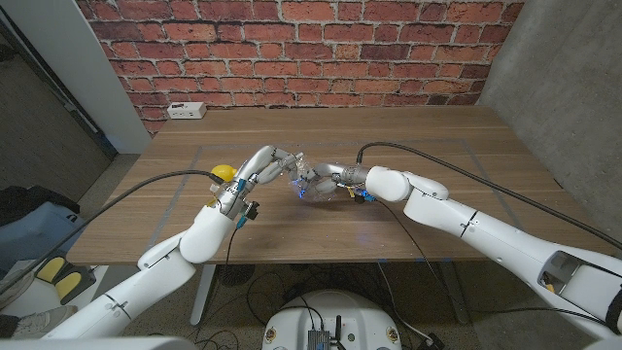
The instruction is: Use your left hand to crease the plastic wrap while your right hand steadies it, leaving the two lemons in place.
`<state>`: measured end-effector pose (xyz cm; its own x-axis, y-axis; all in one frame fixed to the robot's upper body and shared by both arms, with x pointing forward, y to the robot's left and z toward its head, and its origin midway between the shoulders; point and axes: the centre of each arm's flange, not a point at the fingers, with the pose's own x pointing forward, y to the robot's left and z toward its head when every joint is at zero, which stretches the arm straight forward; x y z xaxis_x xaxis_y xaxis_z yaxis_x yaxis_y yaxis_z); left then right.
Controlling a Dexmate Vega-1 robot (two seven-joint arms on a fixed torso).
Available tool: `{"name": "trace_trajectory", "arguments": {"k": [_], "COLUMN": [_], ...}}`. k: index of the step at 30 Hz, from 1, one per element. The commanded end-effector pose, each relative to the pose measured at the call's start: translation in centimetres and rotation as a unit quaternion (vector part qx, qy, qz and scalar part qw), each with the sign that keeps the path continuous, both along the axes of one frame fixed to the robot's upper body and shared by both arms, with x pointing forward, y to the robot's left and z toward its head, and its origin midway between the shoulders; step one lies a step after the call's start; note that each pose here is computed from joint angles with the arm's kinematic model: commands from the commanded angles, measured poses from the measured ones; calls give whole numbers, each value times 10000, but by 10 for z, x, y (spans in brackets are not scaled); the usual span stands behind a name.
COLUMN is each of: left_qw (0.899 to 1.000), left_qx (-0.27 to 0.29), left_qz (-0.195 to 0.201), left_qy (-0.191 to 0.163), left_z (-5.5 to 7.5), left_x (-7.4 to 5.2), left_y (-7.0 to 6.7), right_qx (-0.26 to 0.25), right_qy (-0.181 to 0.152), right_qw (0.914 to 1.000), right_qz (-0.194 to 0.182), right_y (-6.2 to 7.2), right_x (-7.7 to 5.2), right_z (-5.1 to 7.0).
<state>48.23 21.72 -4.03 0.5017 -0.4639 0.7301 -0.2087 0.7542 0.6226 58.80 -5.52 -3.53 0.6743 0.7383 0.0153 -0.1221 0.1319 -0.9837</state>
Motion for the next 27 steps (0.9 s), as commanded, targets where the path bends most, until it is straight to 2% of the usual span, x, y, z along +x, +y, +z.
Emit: {"name": "trace_trajectory", "arguments": {"k": [1, 7, 15, 18, 21, 27], "left_qw": [10000, 10000, 10000, 10000, 10000, 9999], "left_qx": [-32, -35, -45, -34, -28, -36], "left_qz": [-30, -38, -51, -51, -52, -86], "left_qy": [2, 10, 31, 41, 72, 65], "left_z": [4, 6, 9, 9, 9, 9], "left_x": [5, 8, 14, 15, 16, 18], "left_y": [0, -1, -1, -2, -2, -4], "right_qx": [-418, -551, -443, 88, 721, 1635], "right_qy": [235, 406, 914, 771, 350, -183], "right_qw": [9988, 9977, 9946, 9964, 9961, 9854], "right_qz": [-17, 5, 197, 342, 371, 430], "right_y": [1, -1, -5, -11, -20, -32], "right_x": [6, 9, 17, 14, 10, 7], "right_z": [-1, 1, 0, 0, 2, 3]}}
